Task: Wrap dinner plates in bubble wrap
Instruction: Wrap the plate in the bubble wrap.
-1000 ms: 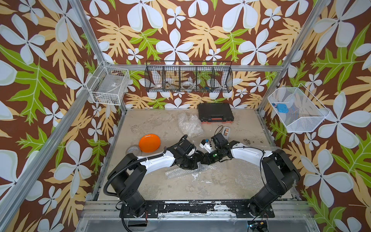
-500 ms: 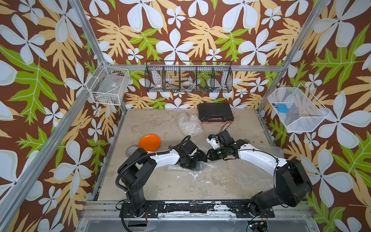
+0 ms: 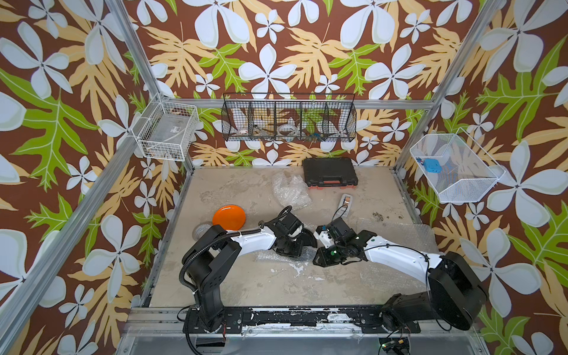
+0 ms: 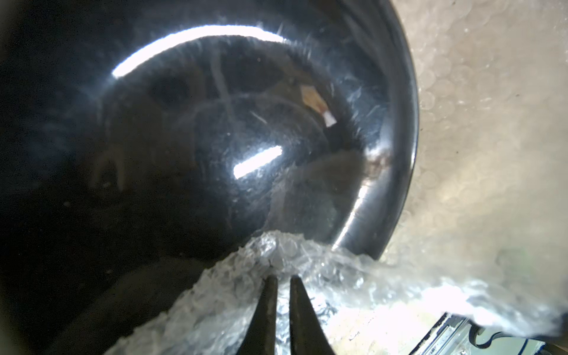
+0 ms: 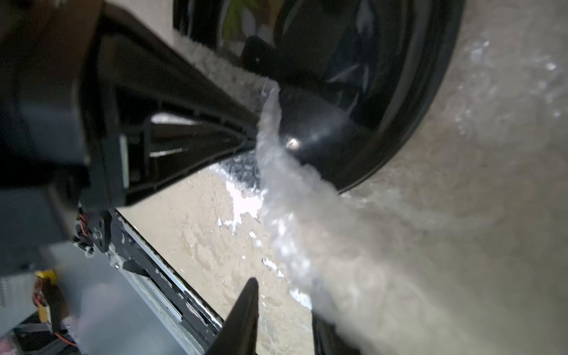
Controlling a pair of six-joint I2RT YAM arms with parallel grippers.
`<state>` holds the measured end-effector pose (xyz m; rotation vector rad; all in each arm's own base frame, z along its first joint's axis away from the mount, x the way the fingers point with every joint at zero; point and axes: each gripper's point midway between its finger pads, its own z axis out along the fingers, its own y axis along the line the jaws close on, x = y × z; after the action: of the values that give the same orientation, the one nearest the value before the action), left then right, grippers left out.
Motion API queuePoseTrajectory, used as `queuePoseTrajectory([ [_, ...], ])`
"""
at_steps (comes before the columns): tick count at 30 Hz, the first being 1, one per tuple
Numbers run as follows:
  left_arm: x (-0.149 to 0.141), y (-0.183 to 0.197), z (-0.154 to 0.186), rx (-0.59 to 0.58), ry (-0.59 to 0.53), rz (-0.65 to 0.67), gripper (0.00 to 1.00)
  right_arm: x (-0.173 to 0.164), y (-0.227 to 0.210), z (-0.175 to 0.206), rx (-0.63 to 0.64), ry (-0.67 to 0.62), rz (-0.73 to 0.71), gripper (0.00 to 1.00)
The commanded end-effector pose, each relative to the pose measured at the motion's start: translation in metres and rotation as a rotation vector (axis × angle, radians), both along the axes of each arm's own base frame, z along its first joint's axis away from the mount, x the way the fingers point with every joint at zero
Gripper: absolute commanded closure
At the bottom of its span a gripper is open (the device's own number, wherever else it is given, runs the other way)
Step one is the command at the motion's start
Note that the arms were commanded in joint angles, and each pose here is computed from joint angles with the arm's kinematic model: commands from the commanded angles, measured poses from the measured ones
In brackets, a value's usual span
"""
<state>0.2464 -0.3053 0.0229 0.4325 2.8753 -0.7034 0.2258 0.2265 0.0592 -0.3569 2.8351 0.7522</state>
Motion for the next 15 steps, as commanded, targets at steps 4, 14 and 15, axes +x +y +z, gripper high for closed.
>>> queuePoseTrajectory([
  [4, -0.01, 0.023, -0.017, 0.101, 0.021, 0.002, 0.87, 0.112, -0.049, 0.024, 0.006, -0.218, -0.288, 0.66],
  [14, -0.007, 0.035, -0.018, 0.113, 0.024, 0.021, 0.87, 0.109, -0.123, 0.004, -0.062, -0.132, -0.424, 0.56],
  [15, -0.006, 0.035, -0.018, 0.114, 0.024, 0.02, 0.87, 0.097, -0.122, 0.005, -0.048, -0.11, -0.423, 0.54],
])
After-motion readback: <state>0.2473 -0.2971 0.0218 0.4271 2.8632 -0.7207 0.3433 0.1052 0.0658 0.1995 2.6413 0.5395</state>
